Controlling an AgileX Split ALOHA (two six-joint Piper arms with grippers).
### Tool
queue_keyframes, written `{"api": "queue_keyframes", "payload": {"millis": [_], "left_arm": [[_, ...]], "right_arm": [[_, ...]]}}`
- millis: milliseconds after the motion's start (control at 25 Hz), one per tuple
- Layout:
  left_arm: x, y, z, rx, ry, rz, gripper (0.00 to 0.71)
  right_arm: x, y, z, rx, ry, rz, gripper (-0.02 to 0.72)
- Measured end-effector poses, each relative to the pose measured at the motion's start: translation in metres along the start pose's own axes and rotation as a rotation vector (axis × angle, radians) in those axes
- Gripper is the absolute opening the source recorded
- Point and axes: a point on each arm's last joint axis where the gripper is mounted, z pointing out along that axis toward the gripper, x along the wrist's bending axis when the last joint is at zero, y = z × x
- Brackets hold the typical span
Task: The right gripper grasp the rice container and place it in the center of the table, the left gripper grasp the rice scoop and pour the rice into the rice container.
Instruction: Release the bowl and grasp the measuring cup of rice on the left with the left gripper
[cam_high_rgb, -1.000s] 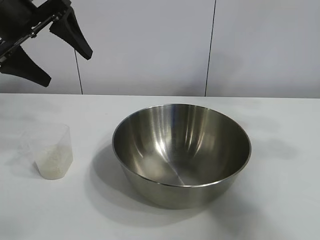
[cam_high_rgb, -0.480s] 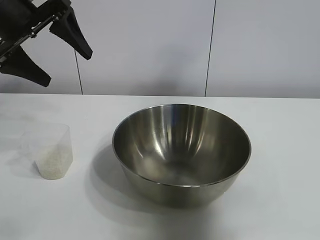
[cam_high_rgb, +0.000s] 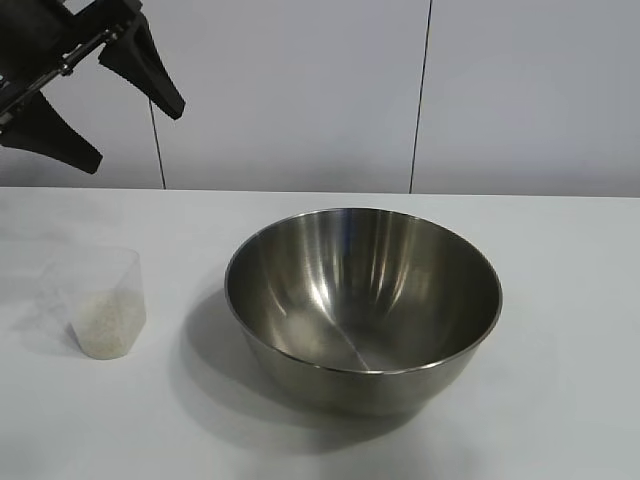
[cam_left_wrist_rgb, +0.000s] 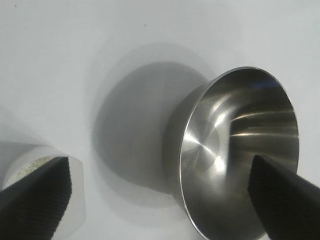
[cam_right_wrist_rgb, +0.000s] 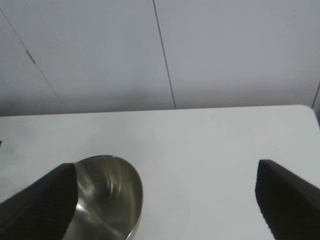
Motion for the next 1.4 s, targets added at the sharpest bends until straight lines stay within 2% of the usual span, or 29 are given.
{"api": "queue_keyframes", "payload": {"millis": [200, 400, 560, 680, 960, 1120, 1280, 1400], "left_arm": [[0.0, 0.0, 0.0, 0.0, 0.0, 0.0, 0.69], [0.0, 0.0, 0.0, 0.0, 0.0, 0.0, 0.69], [0.0, 0.0, 0.0, 0.0, 0.0, 0.0, 0.69], [0.0, 0.0, 0.0, 0.0, 0.0, 0.0, 0.69], [0.0, 0.001, 0.0, -0.007, 0.002, 0.0, 0.69], [0.0, 0.001, 0.0, -0.007, 0.002, 0.0, 0.69], [0.0, 0.001, 0.0, -0.007, 0.002, 0.0, 0.69], [0.0, 0.001, 0.0, -0.007, 0.002, 0.0, 0.69]], "right_arm": [[0.006, -0.029, -0.016, -0.025, 0.025, -0.019, 0.661], [0.01, -0.076, -0.025, -0.021, 0.012, 0.008, 0.661], [0.01, -0.117, -0.027, -0.035, -0.021, -0.02, 0.661], [0.006, -0.137, -0.022, 0.02, -0.055, -0.045, 0.661], [0.001, -0.142, -0.02, 0.066, -0.103, -0.079, 0.661], [0.001, -0.143, -0.02, 0.073, -0.106, -0.081, 0.661], [0.002, -0.151, -0.021, 0.157, -0.092, -0.066, 0.661], [0.0, -0.154, -0.021, 0.185, -0.108, -0.076, 0.661]]}}
